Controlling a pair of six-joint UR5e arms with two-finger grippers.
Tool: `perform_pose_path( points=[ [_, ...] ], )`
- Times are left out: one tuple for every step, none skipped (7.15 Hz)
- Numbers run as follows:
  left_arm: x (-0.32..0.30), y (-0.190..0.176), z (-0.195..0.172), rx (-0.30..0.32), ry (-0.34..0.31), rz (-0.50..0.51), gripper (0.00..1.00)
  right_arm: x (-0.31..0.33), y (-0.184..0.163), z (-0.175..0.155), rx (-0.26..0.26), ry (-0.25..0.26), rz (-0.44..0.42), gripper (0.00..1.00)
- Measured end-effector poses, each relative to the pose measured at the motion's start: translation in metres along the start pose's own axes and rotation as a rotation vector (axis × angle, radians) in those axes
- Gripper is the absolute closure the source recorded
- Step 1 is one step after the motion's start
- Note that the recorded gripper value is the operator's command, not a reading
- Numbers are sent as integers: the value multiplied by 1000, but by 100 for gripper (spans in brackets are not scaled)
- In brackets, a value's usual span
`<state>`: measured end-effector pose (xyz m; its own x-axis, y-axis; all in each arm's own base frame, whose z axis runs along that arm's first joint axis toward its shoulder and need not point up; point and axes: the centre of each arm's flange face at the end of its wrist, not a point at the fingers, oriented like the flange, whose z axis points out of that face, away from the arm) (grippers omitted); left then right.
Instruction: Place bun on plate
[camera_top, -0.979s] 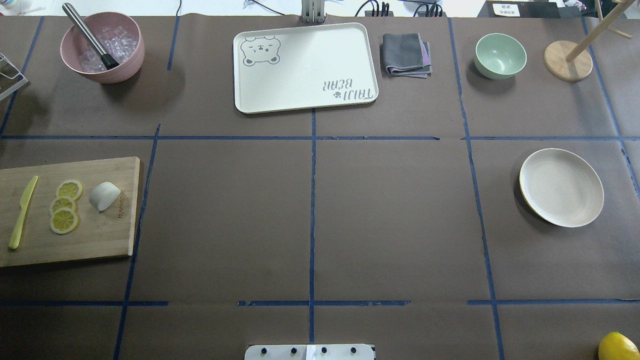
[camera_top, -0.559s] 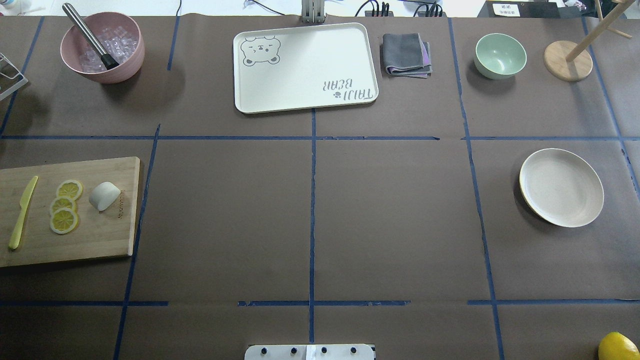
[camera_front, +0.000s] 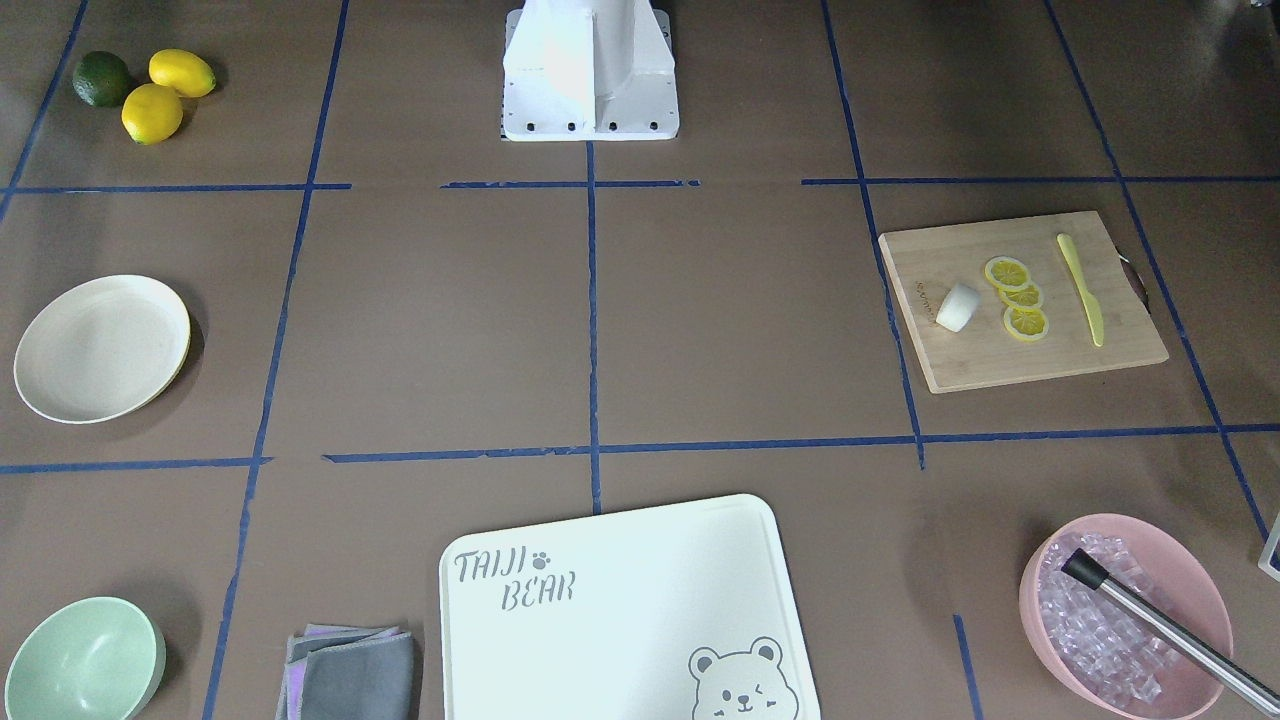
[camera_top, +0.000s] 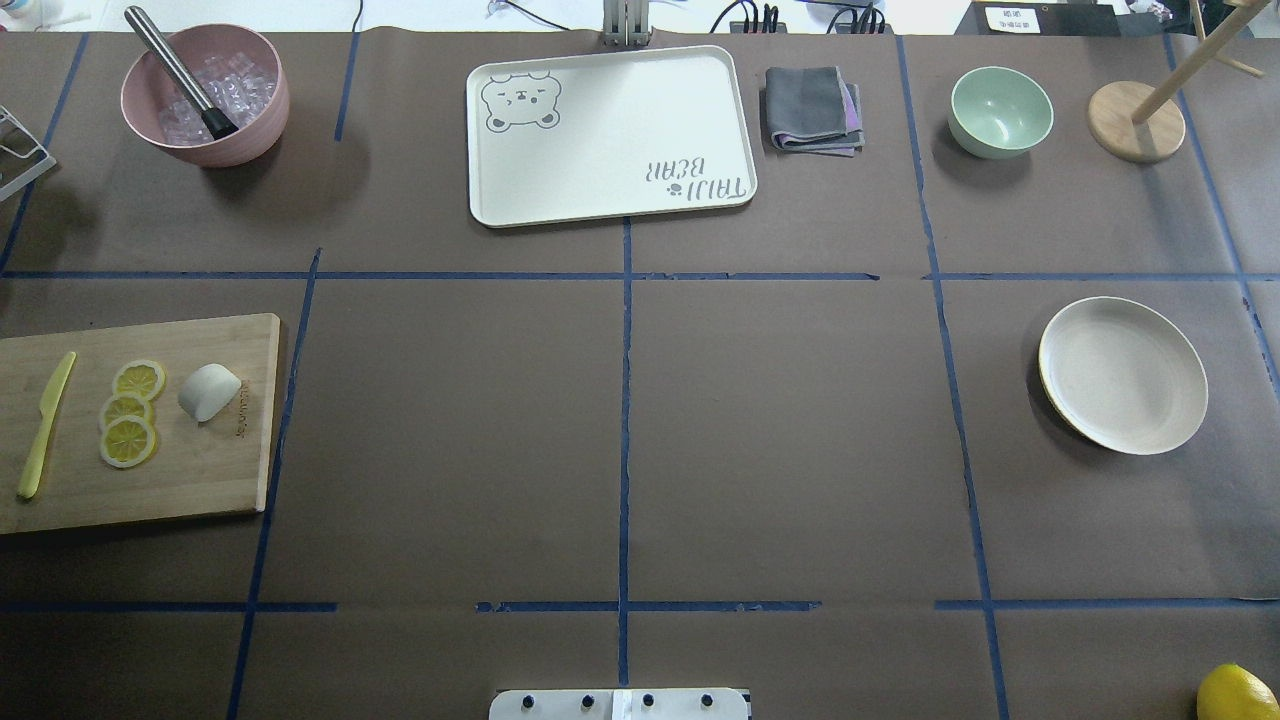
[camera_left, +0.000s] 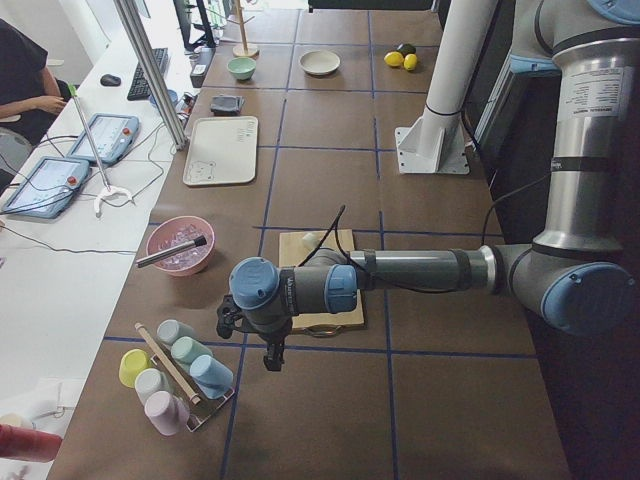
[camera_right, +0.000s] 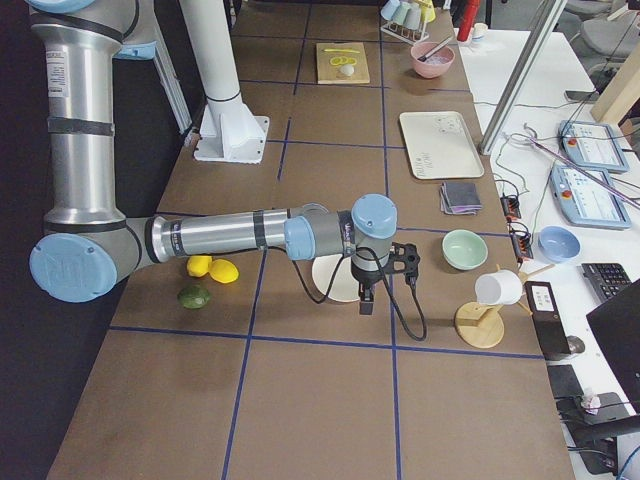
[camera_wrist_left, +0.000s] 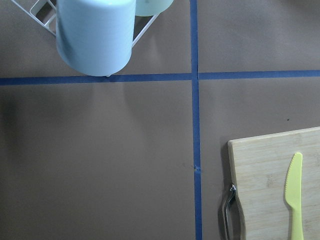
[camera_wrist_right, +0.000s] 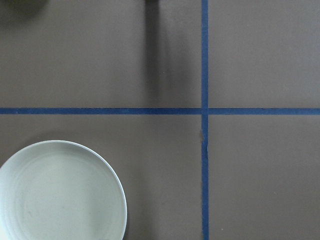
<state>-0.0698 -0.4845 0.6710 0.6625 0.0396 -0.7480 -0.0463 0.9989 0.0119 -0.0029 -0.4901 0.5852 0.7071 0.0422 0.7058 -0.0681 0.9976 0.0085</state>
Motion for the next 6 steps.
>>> perform_pose_path(
  points=[
    [2, 0, -1, 3, 0, 3, 0, -13, 4, 15, 7, 0, 13, 0],
    [4, -1, -3, 7, 0, 7, 0, -15, 11, 30, 21, 2, 19, 0],
    [6, -1, -5, 10, 0, 10, 0, -12, 17, 51, 39, -7, 18, 0],
    [6, -1, -6, 11, 0, 12, 0, -9, 22, 78, 53, -25, 15, 0],
    [6, -1, -6, 12, -1, 12, 0, -11, 27, 104, 65, -44, 19, 0],
    [7, -1, -6, 12, -1, 13, 0, -19, 33, 125, 67, -53, 31, 0]
  ],
)
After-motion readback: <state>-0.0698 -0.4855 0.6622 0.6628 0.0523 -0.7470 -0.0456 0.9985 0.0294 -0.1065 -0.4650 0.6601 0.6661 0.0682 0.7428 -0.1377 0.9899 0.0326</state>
